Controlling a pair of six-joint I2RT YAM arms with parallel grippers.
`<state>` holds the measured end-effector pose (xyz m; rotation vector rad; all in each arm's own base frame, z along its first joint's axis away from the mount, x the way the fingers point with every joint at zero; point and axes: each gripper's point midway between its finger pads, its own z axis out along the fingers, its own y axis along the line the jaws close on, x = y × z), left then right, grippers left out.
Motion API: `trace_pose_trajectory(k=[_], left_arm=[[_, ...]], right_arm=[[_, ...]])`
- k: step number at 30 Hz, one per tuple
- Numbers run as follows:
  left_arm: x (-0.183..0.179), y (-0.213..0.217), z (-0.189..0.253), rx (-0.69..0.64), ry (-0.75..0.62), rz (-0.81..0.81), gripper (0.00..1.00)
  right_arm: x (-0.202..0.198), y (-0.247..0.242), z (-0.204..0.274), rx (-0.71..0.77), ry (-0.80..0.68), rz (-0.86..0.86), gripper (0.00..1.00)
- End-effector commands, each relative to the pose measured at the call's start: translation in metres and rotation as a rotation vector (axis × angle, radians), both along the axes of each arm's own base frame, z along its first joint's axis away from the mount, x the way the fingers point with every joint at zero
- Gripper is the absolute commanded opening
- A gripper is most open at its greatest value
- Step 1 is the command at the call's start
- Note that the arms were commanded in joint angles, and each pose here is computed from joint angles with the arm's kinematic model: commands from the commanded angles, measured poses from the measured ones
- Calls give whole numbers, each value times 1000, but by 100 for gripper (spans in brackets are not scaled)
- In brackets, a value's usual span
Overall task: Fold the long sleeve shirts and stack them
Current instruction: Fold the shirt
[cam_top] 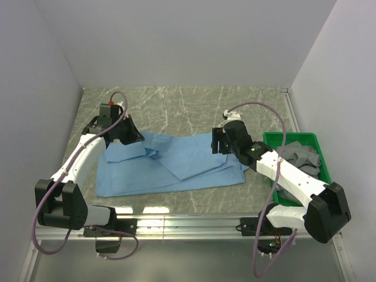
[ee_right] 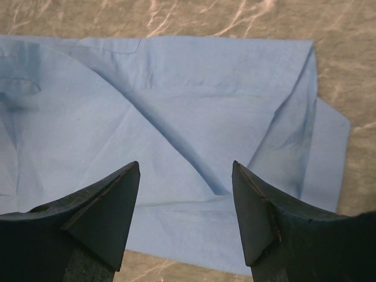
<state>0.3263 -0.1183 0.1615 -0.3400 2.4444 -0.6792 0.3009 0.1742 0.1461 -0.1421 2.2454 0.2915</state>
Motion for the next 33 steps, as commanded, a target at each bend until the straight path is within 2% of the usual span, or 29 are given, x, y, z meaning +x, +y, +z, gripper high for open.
trace_pose_trajectory(k=[1, 7, 15, 20, 33], left_arm=[[2, 9, 20, -23, -69, 57, 1], [-6, 25, 23, -8, -21, 102, 0], [-25, 33, 58, 23, -56, 135, 1], [-36, 44, 45, 67, -6, 188, 1], [-23, 75, -26, 162, 113, 312, 1]], right_arm=[[9, 17, 10, 65, -16, 43, 71], [9, 18, 4, 60, -2, 45, 71], [9, 17, 0, 51, -2, 40, 71], [9, 17, -2, 50, 5, 45, 71], [9, 13, -9, 37, 0, 31, 71]])
